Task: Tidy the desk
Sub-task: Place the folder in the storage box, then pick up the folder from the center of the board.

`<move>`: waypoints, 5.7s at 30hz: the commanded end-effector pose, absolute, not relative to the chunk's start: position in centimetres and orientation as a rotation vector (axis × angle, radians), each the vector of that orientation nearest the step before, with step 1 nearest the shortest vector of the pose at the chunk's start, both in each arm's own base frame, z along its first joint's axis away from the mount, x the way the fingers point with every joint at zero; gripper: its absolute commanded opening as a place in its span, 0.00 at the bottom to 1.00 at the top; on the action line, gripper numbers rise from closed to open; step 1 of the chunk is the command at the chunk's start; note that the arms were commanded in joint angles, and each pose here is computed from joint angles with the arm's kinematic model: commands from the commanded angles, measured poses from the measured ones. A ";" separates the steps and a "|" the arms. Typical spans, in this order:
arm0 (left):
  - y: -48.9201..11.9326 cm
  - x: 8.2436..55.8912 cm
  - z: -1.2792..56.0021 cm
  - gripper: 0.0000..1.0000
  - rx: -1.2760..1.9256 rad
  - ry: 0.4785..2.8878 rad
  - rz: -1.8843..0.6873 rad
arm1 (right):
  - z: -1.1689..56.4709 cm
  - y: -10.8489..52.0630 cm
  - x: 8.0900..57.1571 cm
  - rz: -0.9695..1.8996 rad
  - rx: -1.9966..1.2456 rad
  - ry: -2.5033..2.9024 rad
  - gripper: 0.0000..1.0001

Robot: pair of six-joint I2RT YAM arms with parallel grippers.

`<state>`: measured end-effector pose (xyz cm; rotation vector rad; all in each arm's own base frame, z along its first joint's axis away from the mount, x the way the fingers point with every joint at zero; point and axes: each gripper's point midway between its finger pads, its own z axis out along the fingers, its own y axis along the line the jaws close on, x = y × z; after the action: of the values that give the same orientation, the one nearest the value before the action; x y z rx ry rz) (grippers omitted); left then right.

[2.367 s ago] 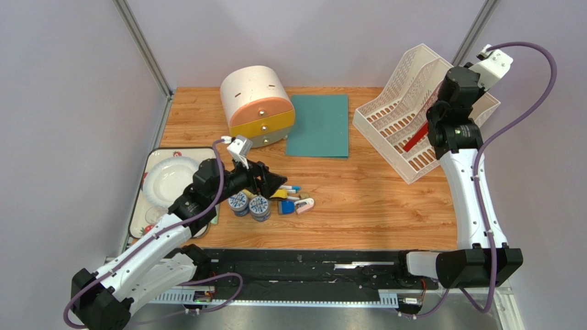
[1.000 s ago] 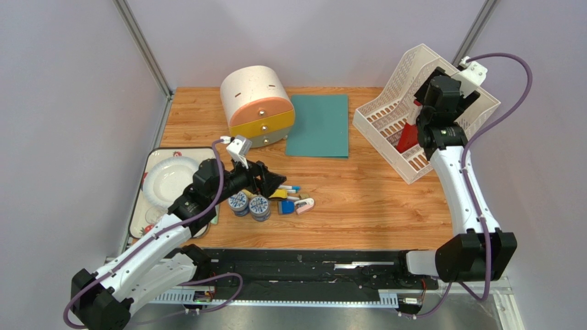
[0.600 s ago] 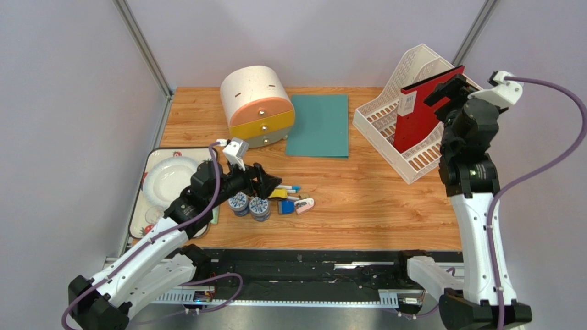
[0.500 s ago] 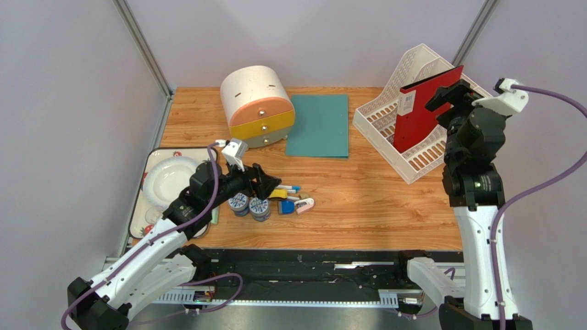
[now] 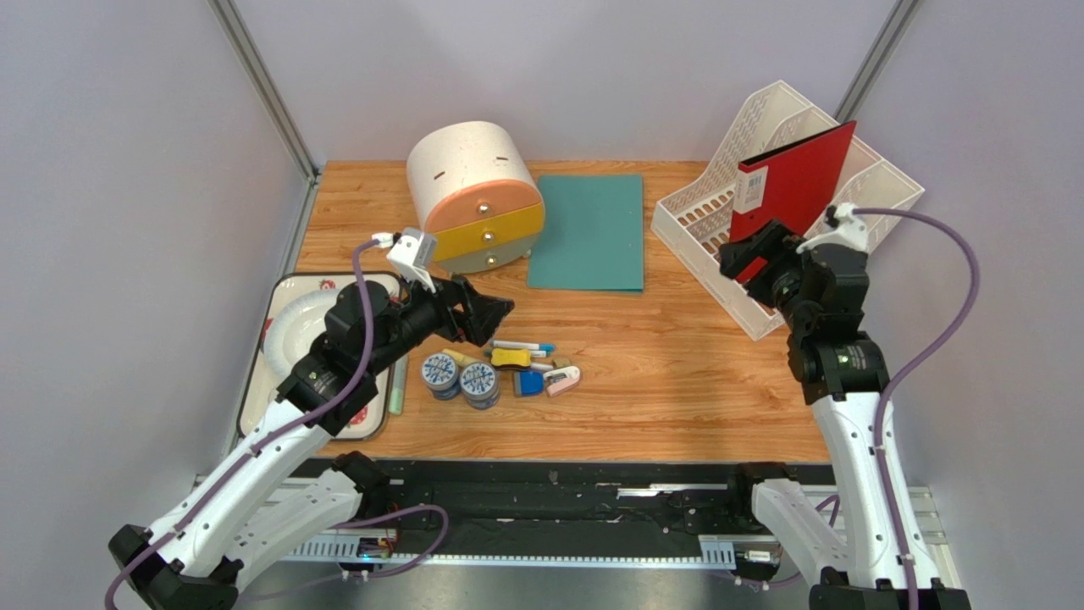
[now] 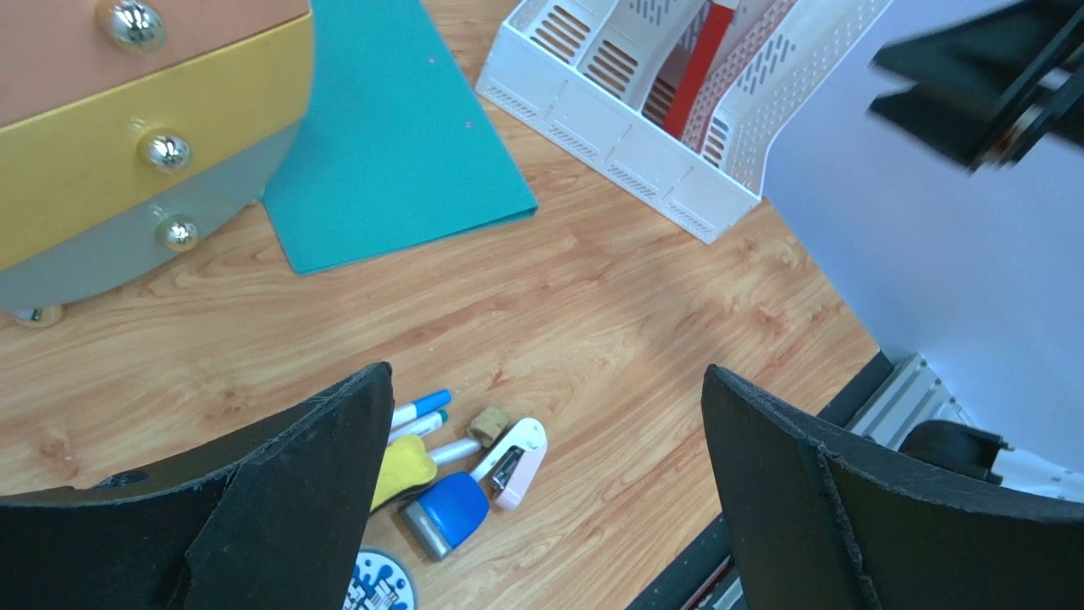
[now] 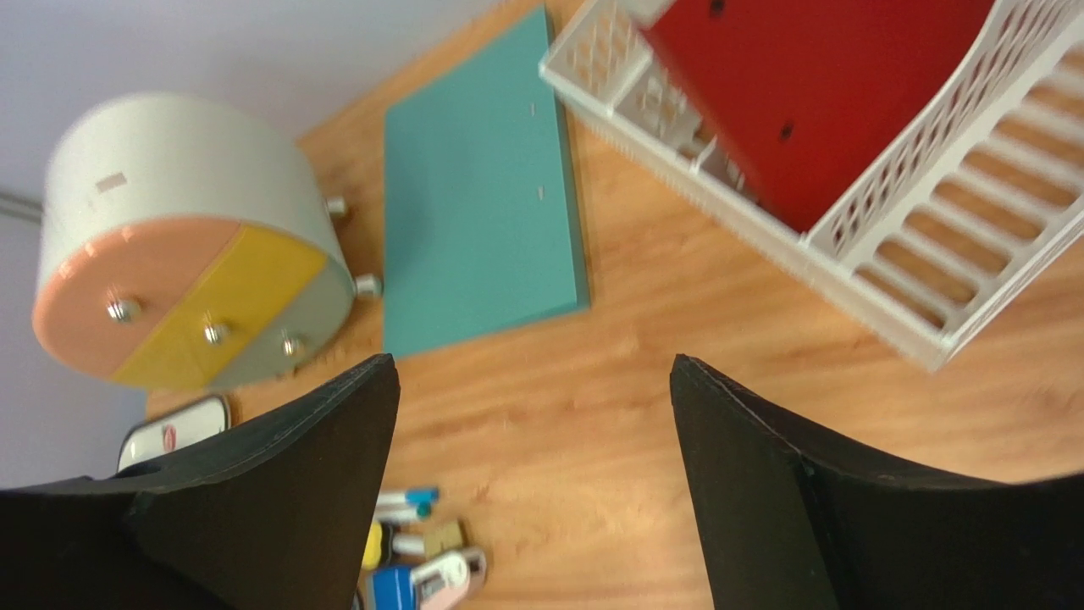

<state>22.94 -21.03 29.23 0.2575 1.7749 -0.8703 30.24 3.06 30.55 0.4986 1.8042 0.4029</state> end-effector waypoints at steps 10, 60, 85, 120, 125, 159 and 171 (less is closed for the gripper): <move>-20.7 23.7 26.9 0.99 0.108 1.816 -0.888 | 18.9 10.0 31.0 0.692 0.421 2.051 0.78; -22.3 25.7 22.8 0.99 0.159 1.865 -0.850 | 1.0 12.9 45.0 0.227 0.226 2.583 0.33; -22.6 25.3 20.8 0.99 0.174 1.916 -0.866 | -0.8 10.7 35.0 0.156 0.263 2.727 0.00; -29.7 33.4 12.2 0.96 0.245 2.226 -0.801 | -0.3 8.6 34.7 0.165 0.369 2.716 0.03; -30.0 34.3 10.4 0.96 0.228 2.277 -0.760 | -0.3 8.4 34.8 0.167 0.383 2.713 0.04; -30.3 37.8 6.4 0.93 0.130 2.368 -0.783 | 5.9 9.4 36.1 0.342 0.364 2.537 0.36; -30.5 37.6 6.1 0.93 0.128 2.365 -0.806 | 5.5 11.7 36.9 0.470 0.338 2.515 0.37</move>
<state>36.98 -29.88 5.16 0.1311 2.4079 -0.7620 35.66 10.61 5.97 0.3442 2.5209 0.4229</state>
